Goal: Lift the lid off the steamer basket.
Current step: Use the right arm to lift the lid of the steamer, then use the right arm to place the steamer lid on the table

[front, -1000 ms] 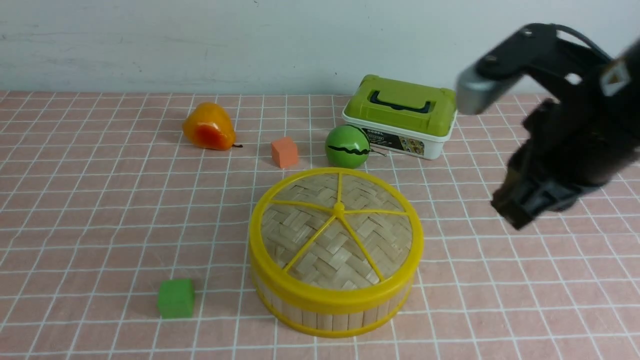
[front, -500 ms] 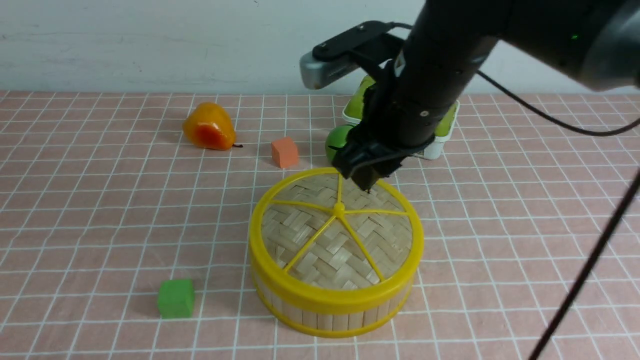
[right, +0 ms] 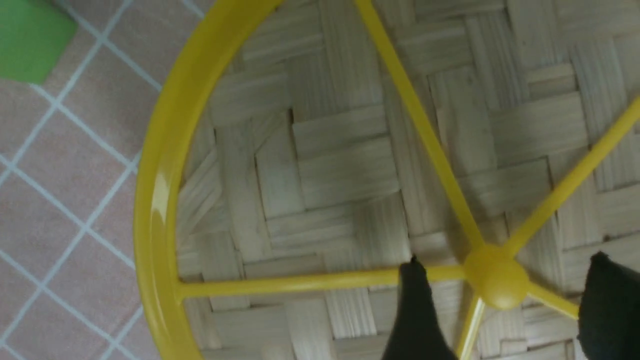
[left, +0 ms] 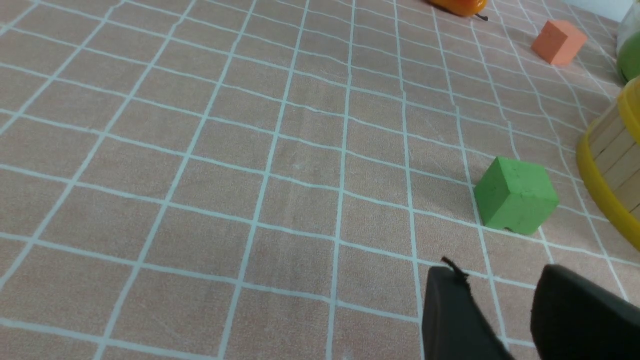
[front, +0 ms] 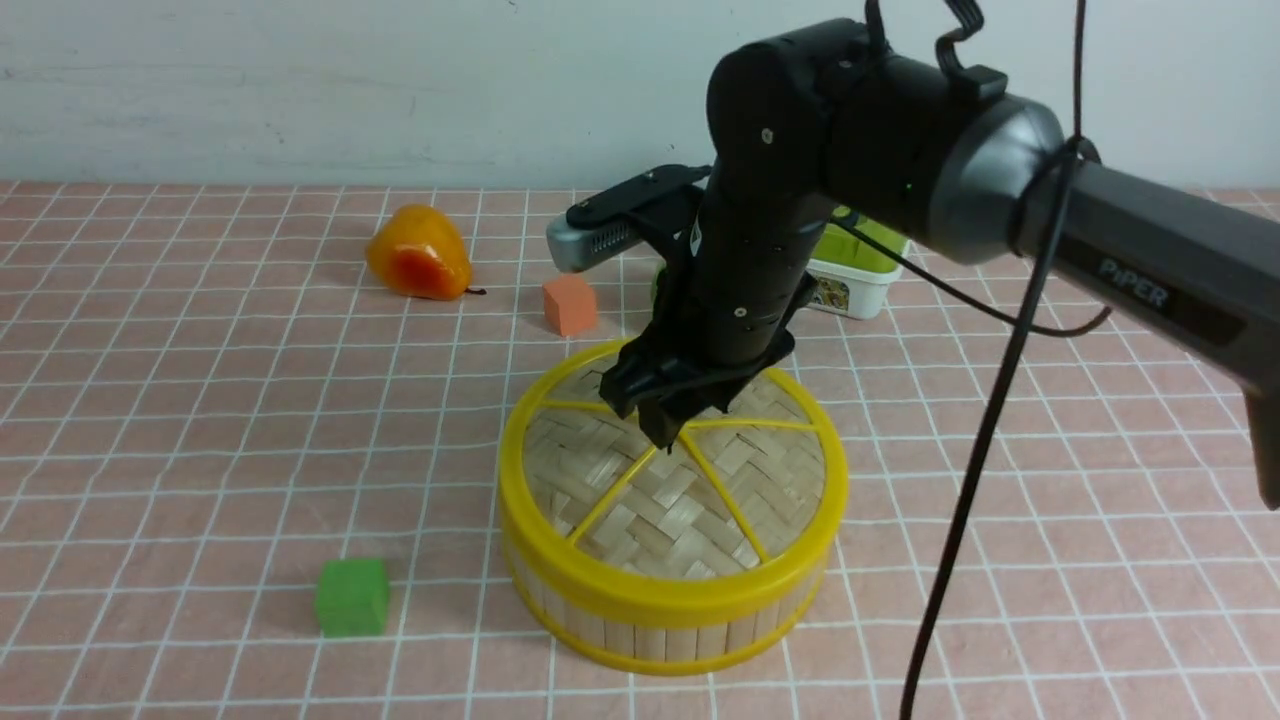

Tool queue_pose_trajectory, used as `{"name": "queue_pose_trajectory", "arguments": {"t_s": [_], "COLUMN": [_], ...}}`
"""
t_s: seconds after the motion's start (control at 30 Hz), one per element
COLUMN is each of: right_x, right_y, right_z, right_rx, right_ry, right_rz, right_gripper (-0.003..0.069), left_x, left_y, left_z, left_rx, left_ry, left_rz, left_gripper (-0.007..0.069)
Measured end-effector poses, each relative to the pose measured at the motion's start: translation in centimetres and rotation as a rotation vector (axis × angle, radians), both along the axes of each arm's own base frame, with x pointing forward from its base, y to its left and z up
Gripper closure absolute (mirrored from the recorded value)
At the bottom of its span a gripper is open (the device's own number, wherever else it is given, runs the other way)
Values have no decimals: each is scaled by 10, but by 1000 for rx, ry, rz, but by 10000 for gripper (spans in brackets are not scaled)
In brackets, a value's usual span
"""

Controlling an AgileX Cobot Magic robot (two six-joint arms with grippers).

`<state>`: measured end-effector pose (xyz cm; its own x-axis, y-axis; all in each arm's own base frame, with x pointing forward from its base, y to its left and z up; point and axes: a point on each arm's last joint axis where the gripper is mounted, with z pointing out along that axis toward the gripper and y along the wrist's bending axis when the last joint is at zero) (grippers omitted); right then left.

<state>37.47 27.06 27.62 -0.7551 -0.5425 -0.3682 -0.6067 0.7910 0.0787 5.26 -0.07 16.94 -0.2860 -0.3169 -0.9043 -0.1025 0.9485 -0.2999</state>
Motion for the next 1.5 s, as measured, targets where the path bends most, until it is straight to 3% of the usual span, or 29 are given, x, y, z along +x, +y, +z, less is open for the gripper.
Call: {"name": "queue_pose_trajectory", "arguments": {"t_s": [0.33, 0.5, 0.67, 0.83, 0.87, 1.0, 1.03, 1.17, 1.3, 1.4, 1.47, 1.5], "right_x": [5, 4, -1, -12, -19, -27, -29, -35, -36, -32, -32, -31], "right_y": [3, 2, -4, -23, -36, -71, -95, -152, -194, -231, -235, -241], "right_z": [-11, -9, 8, 62, 85, 119, 131, 142, 128, 86, 73, 47], "right_rx": [0, -5, -32, -72, -73, -62, -58, -79, -107, -89, -75, -51], "right_ry": [11, 7, -7, -164, -221, -292, -311, -314, -244, -74, -25, 45], "right_rz": [-19, -18, -8, 48, 36, -27, -81, -212, -321, -430, -448, -474], "right_gripper": [425, 574, 581, 581, 581, 581, 581, 581, 581, 581, 581, 581], "left_x": [0, 0, 0, 0, 0, 0, 0, 0, 0, 0, 0, 0], "left_y": [0, 0, 0, 0, 0, 0, 0, 0, 0, 0, 0, 0], "left_z": [0, 0, 0, 0, 0, 0, 0, 0, 0, 0, 0, 0], "left_rx": [0, 0, 0, 0, 0, -1, -2, -2, -2, -3, -3, -3], "left_ry": [0, 0, 0, 0, 0, -1, -1, -1, -1, -1, -1, -1], "left_rz": [0, 0, 0, 0, 0, 0, 0, 0, 0, 0, 0, 0], "left_gripper": [386, 386, 386, 386, 386, 386, 386, 386, 386, 386, 386, 386]}}
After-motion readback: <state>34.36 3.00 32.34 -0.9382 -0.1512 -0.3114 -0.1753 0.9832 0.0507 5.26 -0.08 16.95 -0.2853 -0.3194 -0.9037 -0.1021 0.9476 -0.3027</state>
